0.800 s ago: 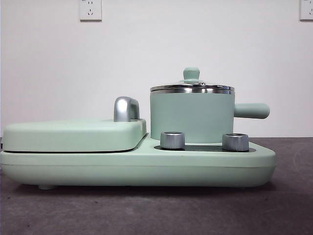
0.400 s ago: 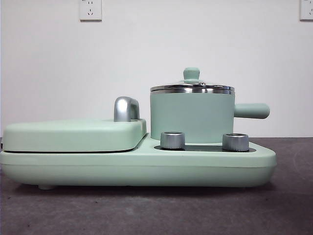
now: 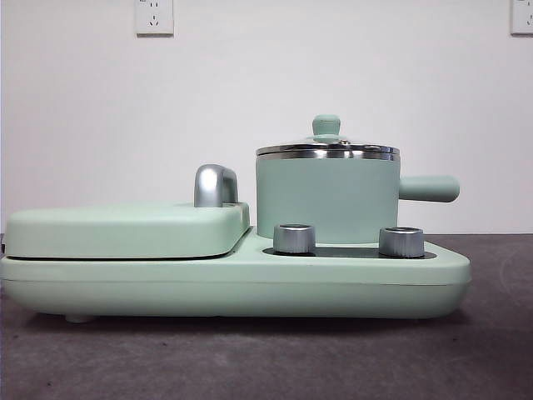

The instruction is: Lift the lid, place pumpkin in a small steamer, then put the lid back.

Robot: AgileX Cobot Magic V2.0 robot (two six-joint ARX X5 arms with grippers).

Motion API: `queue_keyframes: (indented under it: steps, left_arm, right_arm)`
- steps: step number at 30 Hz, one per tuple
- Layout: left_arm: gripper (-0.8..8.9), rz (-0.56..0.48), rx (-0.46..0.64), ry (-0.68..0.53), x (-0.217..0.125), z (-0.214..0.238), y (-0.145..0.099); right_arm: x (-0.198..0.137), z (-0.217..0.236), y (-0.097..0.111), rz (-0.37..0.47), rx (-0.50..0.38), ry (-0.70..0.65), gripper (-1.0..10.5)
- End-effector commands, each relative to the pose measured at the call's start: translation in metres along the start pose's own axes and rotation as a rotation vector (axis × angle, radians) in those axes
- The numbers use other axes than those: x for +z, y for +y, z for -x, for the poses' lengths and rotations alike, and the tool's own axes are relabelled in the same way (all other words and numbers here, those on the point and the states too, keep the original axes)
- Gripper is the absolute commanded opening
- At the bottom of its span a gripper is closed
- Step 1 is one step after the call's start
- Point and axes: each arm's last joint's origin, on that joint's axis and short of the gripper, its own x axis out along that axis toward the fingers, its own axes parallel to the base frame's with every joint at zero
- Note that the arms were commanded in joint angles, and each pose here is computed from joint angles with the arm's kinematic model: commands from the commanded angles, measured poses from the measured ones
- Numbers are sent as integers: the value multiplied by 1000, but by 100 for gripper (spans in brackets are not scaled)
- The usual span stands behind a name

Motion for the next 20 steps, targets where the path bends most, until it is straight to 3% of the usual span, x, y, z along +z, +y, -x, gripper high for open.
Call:
queue_keyframes:
  steps: [1,20]
  left_arm:
    - [7,1,1,9,-6,-2,1]
    - [7,1,1,9,-6,-2,1]
  right_arm:
    - [-1,-1,0,-16,-2,-9,14]
    - [-1,-1,0,-16,-2,-12,15]
